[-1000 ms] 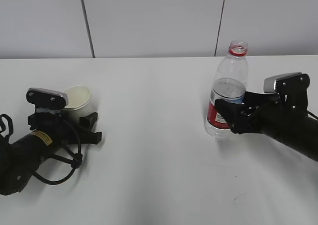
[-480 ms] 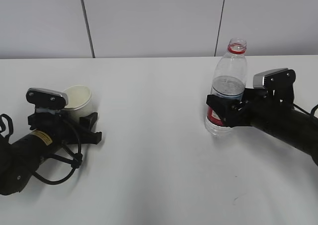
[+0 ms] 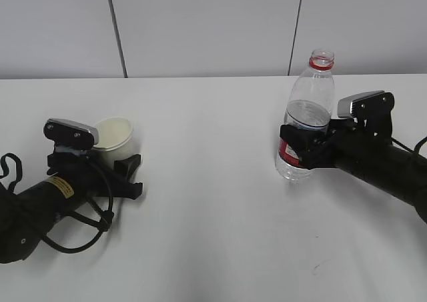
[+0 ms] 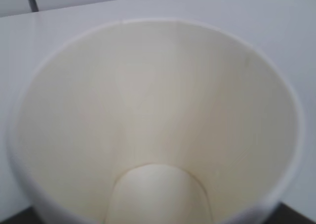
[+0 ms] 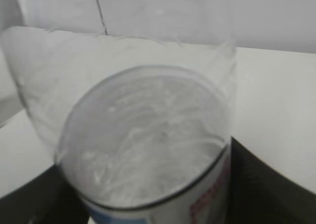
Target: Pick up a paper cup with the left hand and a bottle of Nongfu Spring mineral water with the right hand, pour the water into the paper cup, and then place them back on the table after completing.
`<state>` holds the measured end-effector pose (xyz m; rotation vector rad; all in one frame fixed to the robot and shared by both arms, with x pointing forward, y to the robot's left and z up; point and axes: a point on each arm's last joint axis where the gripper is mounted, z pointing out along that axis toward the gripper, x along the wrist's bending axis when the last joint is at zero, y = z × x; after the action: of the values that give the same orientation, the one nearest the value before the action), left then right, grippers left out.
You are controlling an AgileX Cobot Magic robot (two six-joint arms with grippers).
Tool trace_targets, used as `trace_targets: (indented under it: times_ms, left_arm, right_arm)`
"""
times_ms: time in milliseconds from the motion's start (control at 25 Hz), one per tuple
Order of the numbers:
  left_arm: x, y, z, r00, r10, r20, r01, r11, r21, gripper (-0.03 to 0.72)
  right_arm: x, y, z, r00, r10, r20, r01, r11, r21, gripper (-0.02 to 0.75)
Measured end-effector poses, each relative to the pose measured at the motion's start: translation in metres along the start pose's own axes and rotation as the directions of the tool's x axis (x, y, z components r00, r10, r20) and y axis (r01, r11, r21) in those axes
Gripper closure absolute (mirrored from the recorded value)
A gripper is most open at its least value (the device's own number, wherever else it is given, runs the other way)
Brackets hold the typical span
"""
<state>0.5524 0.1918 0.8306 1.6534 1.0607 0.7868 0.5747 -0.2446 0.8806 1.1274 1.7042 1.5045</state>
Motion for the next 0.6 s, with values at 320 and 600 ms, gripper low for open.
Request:
trace_targets:
  times_ms: [320, 600]
  left_arm:
    - [-0.012, 0.0, -0.001, 0.991, 0.022, 0.134, -0.023, 1.0, 0.002, 0.308]
    - [-0.023, -0.001, -0.003, 0.966, 0.009, 0.257, -0.012, 1.0, 0.012, 0.308]
  right_arm:
    - [-0.001, -0.006, 0.001, 1.0, 0.019, 0.002, -0.019, 1.0, -0.016, 0.301]
    - [0.0, -0.008, 0.002, 1.0, 0.004, -0.018, -0.004, 1.0, -0.023, 0.305]
